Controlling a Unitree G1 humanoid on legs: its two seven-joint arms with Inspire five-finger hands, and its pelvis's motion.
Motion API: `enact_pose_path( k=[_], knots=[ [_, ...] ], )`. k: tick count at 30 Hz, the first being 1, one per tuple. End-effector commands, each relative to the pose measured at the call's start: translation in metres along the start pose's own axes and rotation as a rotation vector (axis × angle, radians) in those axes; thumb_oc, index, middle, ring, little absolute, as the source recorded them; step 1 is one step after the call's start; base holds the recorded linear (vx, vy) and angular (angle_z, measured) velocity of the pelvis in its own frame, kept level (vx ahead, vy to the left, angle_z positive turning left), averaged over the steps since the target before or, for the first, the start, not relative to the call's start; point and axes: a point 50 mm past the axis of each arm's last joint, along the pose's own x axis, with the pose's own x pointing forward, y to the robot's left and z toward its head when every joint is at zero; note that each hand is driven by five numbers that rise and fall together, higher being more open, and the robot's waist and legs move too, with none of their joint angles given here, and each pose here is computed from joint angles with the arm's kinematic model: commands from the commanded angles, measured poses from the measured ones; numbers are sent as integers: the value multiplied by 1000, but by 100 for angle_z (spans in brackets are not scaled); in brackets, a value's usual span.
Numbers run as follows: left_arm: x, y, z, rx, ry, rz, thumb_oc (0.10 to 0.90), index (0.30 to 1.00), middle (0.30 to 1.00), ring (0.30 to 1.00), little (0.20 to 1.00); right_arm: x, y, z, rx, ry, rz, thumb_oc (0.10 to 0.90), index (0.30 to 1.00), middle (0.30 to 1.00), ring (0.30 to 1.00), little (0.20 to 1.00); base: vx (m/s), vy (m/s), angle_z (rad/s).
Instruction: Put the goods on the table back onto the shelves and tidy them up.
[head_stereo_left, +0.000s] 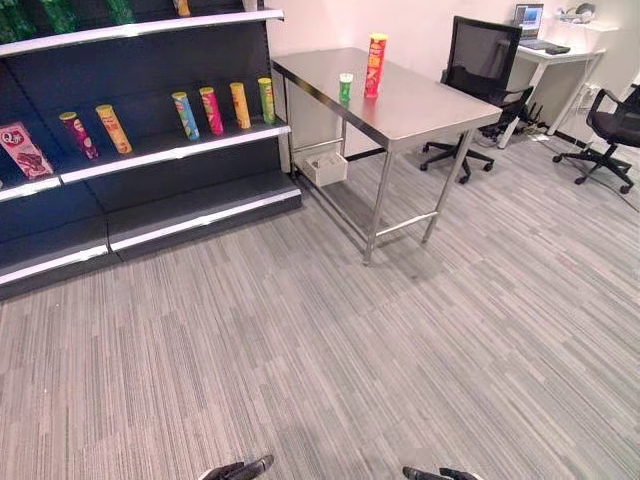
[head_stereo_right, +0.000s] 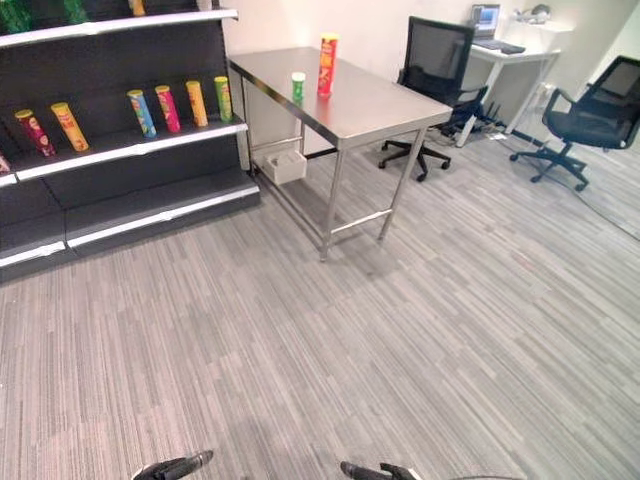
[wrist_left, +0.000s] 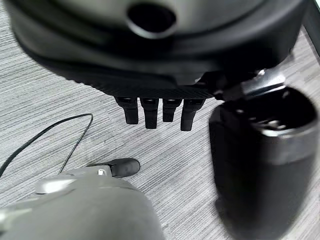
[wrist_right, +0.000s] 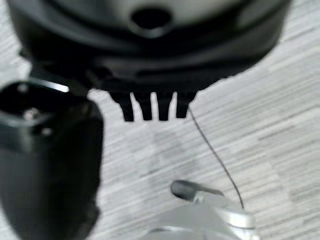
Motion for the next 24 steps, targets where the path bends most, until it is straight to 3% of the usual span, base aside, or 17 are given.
enact_pose_path(
  k=[1,11,24],
  knots=[
    [3,7,34,-12,-110,12,800,900,900,900,900,1,-21,29,-19,-112,-52,800,900,900,900,900,0,0,0],
    [3,9,32,54,-93,13,800,900,900,900,900,1,-23,36,-37,-134,-53,800,900,900,900,900,12,-22,-2],
    [3,8,40,-23,-113,18,800,900,900,900,900,0,-30,46,-27,-171,-75,800,900,900,900,900,-2,-106,16]
  ],
)
